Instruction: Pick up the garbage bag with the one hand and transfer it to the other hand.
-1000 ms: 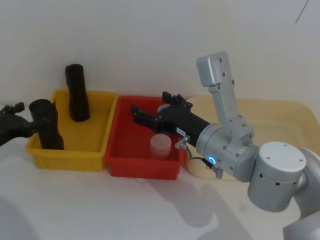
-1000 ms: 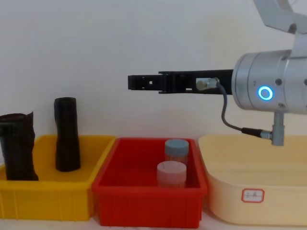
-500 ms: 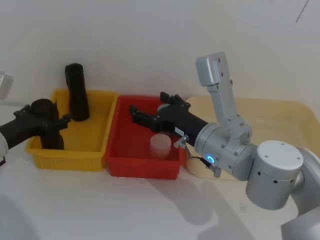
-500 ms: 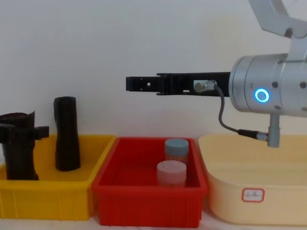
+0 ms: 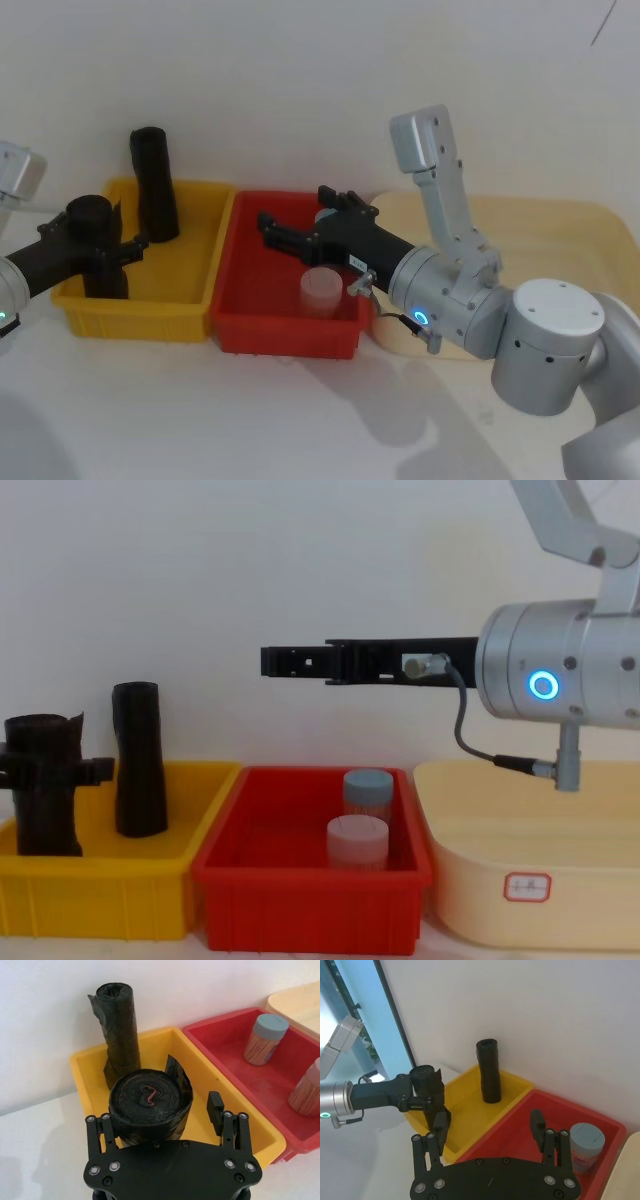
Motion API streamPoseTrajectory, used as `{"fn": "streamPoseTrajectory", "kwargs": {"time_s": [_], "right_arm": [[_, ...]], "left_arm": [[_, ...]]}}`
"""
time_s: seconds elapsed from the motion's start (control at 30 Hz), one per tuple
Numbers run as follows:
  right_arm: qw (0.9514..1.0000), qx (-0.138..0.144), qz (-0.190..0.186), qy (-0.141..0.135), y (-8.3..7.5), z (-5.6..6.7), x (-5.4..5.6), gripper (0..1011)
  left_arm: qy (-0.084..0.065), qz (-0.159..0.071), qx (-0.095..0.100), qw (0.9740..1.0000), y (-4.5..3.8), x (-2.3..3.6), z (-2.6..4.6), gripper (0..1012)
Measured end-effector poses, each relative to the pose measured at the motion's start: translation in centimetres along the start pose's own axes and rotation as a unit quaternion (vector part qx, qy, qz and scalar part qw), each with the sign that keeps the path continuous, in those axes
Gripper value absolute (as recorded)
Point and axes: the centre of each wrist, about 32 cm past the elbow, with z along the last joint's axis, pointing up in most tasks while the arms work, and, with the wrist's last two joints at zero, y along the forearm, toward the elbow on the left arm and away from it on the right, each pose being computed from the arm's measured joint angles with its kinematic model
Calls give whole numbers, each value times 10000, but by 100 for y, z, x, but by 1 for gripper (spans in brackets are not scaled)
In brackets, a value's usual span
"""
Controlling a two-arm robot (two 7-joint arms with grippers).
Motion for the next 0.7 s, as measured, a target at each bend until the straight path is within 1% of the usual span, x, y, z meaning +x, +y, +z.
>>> {"fn": "streamPoseTrajectory", "kwargs": {"time_s": [0.23, 0.47, 0.7], "right_arm": [[10000, -2, 1, 7, 5, -5, 14, 1000], [10000, -19, 1, 3, 8, -11, 33, 1000], [9999, -146, -14, -33, 10, -21, 65, 1000]], "left_arm": [[-96, 84, 64, 9999, -23, -17, 0, 1001], [-144, 125, 94, 9998, -33, -25, -2, 1001], [-177, 154, 112, 9997, -39, -30, -1, 1001]]}}
